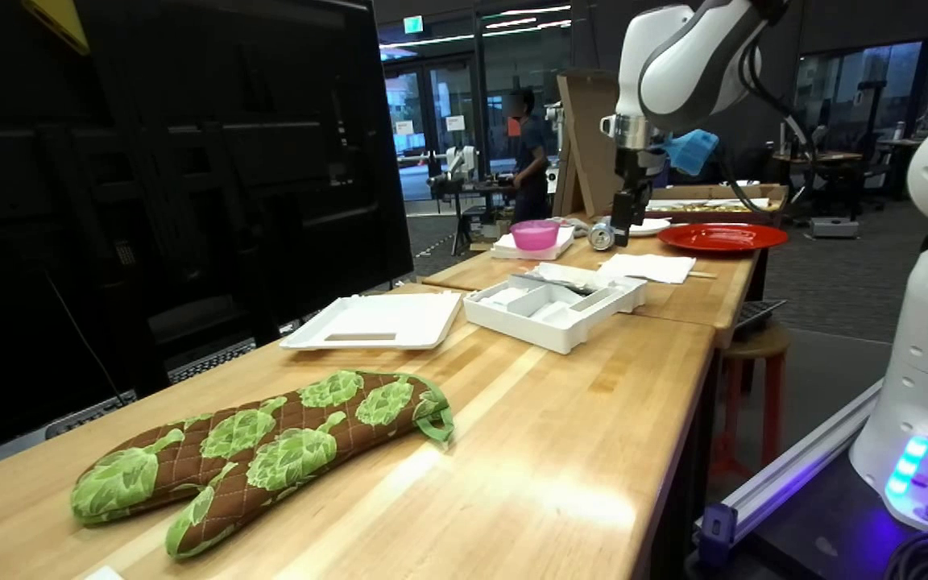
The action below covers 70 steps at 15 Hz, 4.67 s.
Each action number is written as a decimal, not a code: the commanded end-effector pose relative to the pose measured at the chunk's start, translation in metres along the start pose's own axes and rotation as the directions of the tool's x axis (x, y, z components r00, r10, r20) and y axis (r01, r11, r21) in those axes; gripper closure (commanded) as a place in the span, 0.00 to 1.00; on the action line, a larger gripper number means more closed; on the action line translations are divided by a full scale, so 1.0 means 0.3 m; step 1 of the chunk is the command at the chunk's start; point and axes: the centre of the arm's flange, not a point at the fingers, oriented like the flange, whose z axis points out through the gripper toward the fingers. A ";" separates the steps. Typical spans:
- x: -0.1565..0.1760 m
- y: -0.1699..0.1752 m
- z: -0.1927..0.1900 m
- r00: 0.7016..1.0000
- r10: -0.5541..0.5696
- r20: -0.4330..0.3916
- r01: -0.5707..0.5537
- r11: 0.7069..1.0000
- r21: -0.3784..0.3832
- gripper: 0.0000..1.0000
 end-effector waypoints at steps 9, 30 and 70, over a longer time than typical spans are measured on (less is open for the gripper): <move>0.012 -0.026 0.047 0.993 -0.115 0.039 0.108 0.985 0.133 0.00; 0.025 -0.476 -0.018 0.852 -0.512 -0.115 0.522 0.804 0.284 0.00; 0.187 -0.492 0.029 0.889 -0.423 -0.173 0.446 0.887 0.120 0.98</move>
